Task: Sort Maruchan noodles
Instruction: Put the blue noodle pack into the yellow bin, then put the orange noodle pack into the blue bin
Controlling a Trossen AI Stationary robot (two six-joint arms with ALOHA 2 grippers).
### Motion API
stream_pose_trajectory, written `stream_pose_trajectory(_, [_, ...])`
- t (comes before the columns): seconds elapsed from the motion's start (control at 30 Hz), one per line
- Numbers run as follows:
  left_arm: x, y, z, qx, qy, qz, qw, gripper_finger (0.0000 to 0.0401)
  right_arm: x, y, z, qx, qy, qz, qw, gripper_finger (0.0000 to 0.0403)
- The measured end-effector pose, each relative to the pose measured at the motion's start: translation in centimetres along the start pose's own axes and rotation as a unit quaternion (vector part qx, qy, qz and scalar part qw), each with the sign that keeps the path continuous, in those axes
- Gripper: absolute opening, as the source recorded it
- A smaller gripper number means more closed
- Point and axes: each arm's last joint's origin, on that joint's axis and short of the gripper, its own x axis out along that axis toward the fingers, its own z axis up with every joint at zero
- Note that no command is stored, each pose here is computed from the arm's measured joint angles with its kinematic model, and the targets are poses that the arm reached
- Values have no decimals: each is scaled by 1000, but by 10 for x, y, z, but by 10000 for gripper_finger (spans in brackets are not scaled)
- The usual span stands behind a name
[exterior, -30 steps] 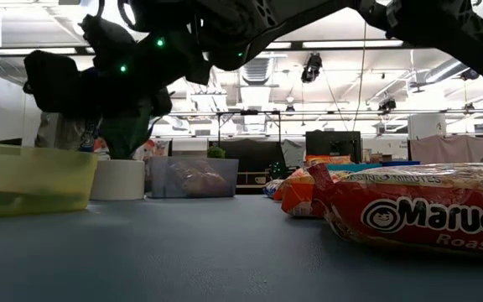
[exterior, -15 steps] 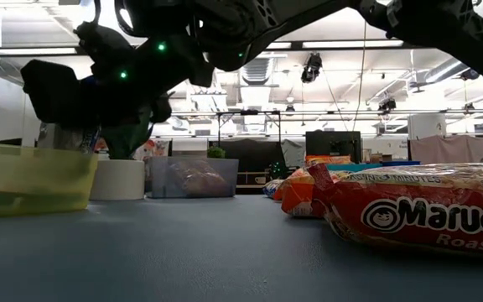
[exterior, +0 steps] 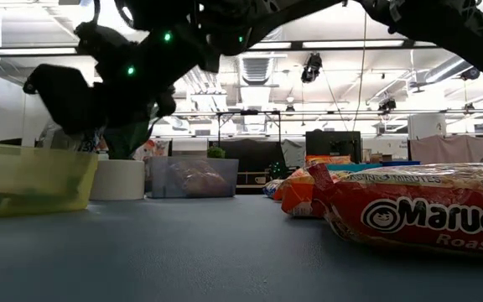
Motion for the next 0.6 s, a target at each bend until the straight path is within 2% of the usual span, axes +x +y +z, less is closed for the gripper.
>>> stream_pose_trajectory(0.23, [0, 0, 0, -4, 0, 0, 1000, 34, -18, -10, 15, -43, 67, 2, 997, 231])
stream_pose_trajectory(0.5, [0, -4, 0, -9, 1, -1, 1000, 34, -59, -32, 35, -88, 160, 5, 983, 242])
stream_pose_trajectory(0.6, [0, -7, -1, -14, 20, -20, 1000, 34, -78, -40, 41, -101, 198, 6, 975, 242])
